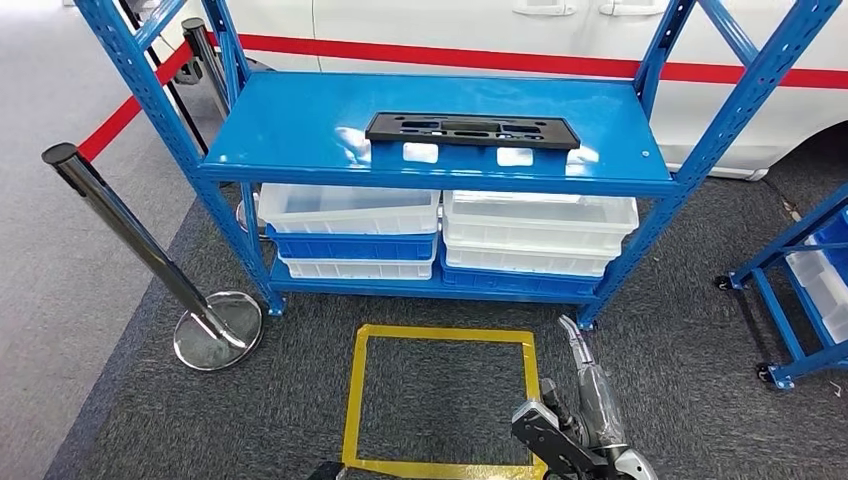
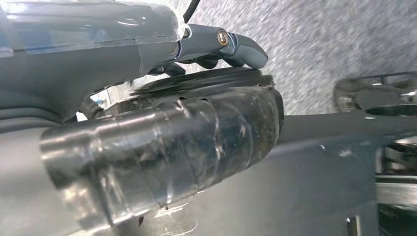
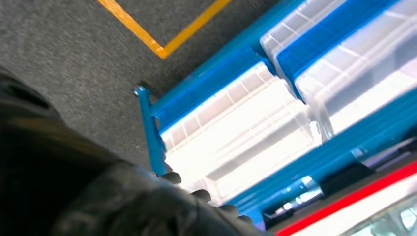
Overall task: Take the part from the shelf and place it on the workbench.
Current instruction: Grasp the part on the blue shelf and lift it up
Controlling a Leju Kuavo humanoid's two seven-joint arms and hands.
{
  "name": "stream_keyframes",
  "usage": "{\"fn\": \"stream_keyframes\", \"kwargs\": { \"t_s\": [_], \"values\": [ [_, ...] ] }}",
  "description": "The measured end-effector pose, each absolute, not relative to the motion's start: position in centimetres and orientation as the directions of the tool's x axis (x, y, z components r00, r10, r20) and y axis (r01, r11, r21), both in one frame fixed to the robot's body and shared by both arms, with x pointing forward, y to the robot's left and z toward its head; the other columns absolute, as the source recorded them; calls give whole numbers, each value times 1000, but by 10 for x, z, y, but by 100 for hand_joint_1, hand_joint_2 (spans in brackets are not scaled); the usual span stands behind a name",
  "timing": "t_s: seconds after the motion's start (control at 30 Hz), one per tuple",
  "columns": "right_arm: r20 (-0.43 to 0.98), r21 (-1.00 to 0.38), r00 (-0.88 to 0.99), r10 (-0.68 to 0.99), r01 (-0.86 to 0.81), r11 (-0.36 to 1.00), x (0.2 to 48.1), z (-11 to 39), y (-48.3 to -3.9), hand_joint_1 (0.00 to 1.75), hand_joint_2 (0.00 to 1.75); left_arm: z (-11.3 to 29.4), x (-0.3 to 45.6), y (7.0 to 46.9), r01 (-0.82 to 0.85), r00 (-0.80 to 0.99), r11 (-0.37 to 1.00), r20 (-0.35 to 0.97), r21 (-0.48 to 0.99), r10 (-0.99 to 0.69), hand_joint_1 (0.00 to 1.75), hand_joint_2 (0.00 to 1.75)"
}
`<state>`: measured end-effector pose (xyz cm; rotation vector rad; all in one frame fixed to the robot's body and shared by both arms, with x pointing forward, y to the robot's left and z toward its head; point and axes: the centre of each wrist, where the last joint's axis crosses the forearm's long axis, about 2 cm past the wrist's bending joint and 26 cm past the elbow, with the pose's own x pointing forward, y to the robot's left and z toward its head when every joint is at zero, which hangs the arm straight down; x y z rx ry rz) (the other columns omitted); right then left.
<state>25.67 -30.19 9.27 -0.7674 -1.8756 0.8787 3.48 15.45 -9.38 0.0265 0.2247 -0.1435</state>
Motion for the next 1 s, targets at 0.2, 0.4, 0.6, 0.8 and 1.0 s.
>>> {"fn": "stream_keyframes", "kwargs": {
  "t_s": [0.2, 0.4, 0.6, 0.8, 1.0],
  "values": [
    [465, -811, -405, 787, 163, 562, 265, 98, -303, 0, 0, -94, 33, 155, 148, 964, 989, -227, 11, -142, 0, 0],
    [467, -814, -401, 788, 152, 560, 268, 96, -304, 0, 0, -94, 34, 155, 146, 964, 989, -225, 14, -139, 0, 0],
    [475, -811, -403, 783, 146, 567, 277, 100, -304, 0, 0, -93, 36, 151, 137, 966, 991, -224, 10, -131, 0, 0],
    [470, -810, -417, 778, 148, 568, 283, 104, -301, 0, 0, -93, 38, 151, 136, 967, 991, -221, 13, -129, 0, 0],
    [472, -813, -418, 776, 135, 567, 282, 101, -299, 0, 0, -93, 34, 153, 135, 965, 991, -230, 16, -128, 0, 0]
  ]
}}
